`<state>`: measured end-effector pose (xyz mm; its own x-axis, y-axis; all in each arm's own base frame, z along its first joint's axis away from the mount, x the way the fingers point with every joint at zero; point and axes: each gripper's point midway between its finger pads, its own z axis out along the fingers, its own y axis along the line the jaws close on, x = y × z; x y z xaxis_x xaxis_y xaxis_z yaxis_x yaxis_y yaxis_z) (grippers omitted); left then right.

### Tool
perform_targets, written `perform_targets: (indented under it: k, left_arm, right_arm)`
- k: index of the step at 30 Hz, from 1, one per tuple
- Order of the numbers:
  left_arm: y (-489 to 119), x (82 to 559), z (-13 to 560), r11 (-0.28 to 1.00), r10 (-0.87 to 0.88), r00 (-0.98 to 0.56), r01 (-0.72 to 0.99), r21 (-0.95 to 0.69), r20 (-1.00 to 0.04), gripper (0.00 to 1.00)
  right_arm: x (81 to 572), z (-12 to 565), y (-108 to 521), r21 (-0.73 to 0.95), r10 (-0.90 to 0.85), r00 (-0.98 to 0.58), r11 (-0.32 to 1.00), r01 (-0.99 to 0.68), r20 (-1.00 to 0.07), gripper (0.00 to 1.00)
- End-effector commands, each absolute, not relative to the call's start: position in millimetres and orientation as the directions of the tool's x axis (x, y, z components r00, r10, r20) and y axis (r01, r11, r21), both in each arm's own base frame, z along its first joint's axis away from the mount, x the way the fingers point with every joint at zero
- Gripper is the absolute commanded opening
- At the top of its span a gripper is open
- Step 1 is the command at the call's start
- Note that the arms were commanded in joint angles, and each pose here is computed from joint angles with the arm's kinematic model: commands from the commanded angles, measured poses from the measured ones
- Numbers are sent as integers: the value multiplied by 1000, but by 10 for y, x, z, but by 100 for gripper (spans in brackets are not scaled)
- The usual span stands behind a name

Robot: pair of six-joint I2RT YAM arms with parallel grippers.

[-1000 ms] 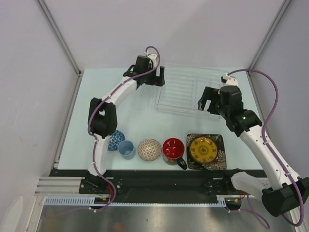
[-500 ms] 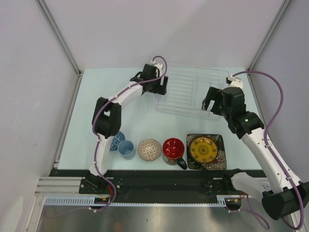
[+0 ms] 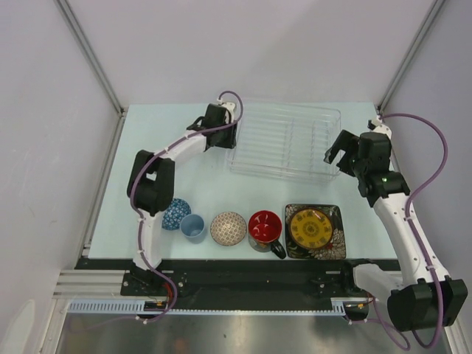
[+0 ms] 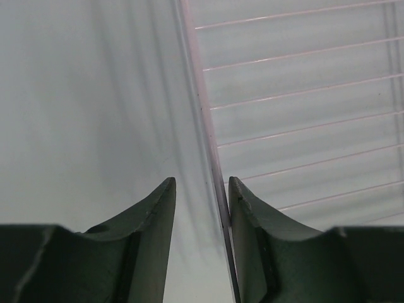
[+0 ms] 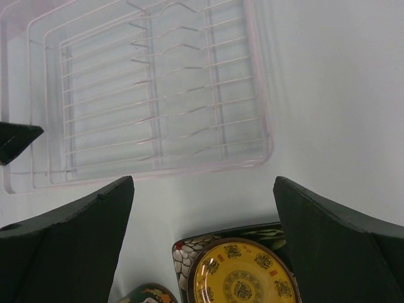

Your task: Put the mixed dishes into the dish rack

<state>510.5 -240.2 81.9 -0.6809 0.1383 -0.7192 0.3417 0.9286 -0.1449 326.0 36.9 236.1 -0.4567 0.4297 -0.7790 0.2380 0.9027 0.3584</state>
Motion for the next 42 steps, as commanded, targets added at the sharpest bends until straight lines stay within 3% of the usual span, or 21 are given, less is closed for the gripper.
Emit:
perform_targets:
  k: [1,8,17,26,42]
  left_arm:
    - [-2067,5066,1025,956,147,-654,287,-64,-743,43]
    - [-1590,4914,1142,984,97,-655,178,-29,-749,38]
    - [-1066,4596,1134,995,64,-669,103,-7,-741,38]
    - [-954,4424,1032,997,45,-685,79,-13,-727,38]
    - [-602,4132,970,999,-2,-707,26,-29,-708,38]
  right_arm:
    - [3402,2246,282,372,455,-441,890,264,-774,99]
    - [3666,1959,207,370,476,-473,878,303,-741,100]
    - [4384,1871,447,470,525,-519,848,246,-675,96]
    - [4897,1814,1357,554,445,-651,832,45,-615,93]
    - [5253,1417,1777,559,384,-734,829,7,-560,91]
